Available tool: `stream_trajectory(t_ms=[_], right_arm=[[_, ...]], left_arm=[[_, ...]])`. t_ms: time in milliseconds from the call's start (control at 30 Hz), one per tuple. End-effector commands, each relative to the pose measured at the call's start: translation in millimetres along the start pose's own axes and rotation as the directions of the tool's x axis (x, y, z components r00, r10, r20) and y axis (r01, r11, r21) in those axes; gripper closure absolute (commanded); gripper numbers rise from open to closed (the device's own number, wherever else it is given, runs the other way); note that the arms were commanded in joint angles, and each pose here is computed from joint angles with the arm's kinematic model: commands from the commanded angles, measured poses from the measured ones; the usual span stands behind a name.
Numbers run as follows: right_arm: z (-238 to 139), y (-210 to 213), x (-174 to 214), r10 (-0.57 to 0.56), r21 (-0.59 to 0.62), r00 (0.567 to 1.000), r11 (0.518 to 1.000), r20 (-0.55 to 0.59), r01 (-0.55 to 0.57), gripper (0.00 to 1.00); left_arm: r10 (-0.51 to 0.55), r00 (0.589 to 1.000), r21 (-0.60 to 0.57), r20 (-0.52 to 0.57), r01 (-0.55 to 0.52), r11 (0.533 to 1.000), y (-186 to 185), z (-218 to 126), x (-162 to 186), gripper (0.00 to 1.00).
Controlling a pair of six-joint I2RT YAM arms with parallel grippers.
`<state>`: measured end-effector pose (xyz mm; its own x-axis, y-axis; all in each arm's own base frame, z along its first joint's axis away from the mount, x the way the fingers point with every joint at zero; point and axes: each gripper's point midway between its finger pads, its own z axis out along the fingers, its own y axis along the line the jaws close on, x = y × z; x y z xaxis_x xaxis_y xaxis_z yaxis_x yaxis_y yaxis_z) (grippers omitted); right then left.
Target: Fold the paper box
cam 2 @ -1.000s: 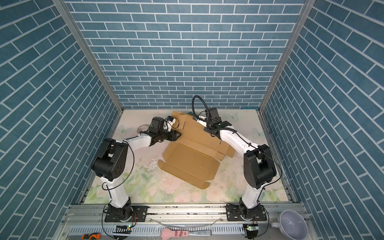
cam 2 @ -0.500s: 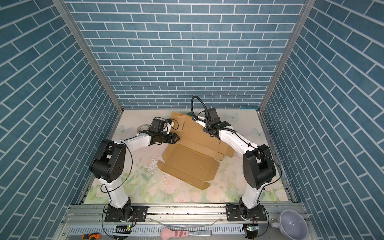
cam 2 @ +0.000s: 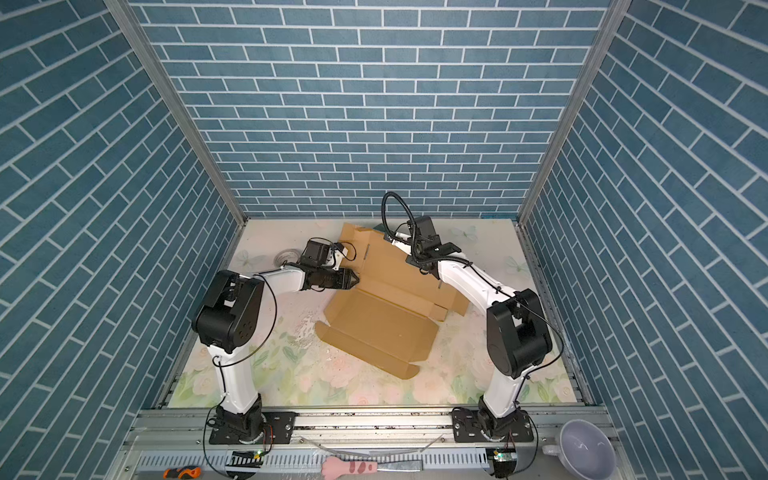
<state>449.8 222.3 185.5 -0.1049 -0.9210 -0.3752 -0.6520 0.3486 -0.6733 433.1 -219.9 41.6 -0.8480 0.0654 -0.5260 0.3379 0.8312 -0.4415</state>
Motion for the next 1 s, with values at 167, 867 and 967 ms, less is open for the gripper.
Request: stream_trajectory(t_ms=[167,867,967], right_arm=[[-12,-11,-13,0.002,0.033,0.999,0.999,0.04,-0.004,1.0],[-12,10,-25,-0.024,0.008,0.998,1.0,0.05,0.023,1.0],[-13,8,-25,-0.032,0.016,0.998,0.999,0.048,0.031,1.0]], left_arm=[[0.077,0.995,-0.041,0.067,-0.075,0.996,-24,-14,-10,0.56],[0.093,0.996,-0.065,0.009,-0.092,0.994,-38,13,7,0.62],[0.097,0.995,-0.083,0.022,-0.094,0.992,-33,-4,-1,0.58]])
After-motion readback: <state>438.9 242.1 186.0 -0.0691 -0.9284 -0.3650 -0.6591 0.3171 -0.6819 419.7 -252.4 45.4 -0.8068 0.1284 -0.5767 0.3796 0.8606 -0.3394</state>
